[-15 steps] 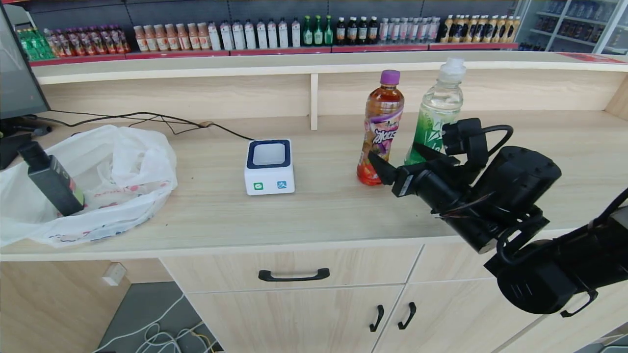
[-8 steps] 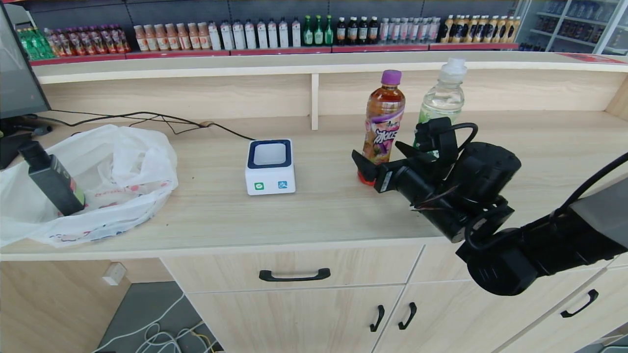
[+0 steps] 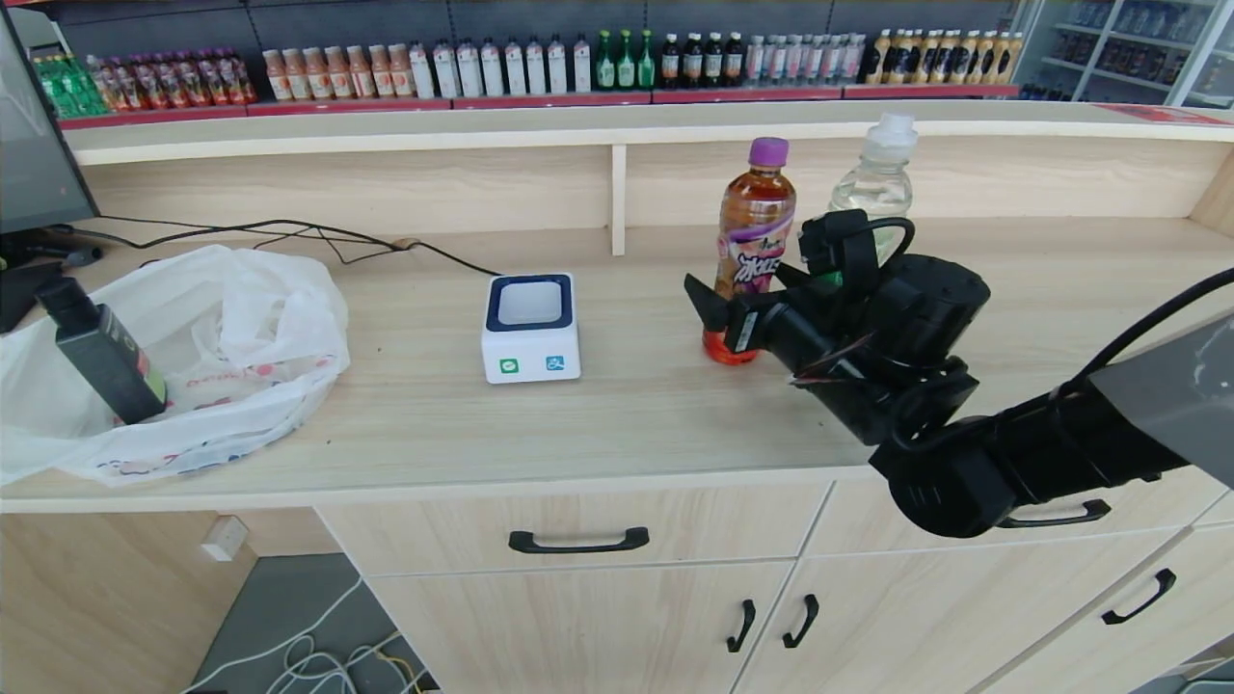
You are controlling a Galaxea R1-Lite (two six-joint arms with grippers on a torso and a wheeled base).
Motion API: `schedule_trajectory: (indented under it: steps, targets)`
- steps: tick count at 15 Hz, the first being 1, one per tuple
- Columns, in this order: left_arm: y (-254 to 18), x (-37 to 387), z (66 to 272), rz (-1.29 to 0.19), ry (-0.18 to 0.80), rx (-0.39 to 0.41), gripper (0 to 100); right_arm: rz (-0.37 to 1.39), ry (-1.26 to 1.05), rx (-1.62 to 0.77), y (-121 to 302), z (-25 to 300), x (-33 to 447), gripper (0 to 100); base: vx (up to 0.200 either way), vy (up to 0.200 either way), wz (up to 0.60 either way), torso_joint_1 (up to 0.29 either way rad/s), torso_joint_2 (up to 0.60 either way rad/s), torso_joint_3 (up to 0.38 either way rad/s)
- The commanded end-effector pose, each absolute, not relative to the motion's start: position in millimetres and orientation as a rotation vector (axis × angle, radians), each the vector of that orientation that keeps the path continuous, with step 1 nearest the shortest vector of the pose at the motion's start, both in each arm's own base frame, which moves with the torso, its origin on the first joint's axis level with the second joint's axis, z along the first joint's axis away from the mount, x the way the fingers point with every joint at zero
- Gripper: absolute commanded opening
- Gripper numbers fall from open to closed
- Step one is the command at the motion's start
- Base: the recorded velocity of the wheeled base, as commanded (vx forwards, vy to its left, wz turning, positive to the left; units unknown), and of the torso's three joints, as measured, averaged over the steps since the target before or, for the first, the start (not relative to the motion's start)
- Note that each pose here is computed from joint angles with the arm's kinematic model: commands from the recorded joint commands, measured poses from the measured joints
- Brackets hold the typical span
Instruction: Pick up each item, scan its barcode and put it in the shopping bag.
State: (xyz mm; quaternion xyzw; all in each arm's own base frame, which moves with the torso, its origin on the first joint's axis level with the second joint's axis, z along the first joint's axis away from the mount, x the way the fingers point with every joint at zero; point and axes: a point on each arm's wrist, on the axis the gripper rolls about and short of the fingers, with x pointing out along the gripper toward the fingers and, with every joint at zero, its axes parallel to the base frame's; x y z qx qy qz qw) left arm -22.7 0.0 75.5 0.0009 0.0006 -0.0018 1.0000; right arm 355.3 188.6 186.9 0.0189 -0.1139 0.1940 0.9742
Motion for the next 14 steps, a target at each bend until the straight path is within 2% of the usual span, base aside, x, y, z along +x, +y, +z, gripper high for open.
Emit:
schedule_trajectory:
  steps: [1,14]
  targets:
    - [0.0,-22.7,75.5,-0.003,0.002,0.002,100,0.369,-0.241,0.043,192.7,189.8,363.5,100,0.000,0.000,0.00,0.000,0.00,0.000]
    - [0.0,-22.7,75.5,-0.003,0.002,0.002,100,0.235,-0.262,0.058,209.5,195.1,369.5,100,0.000,0.000,0.00,0.000,0.00,0.000]
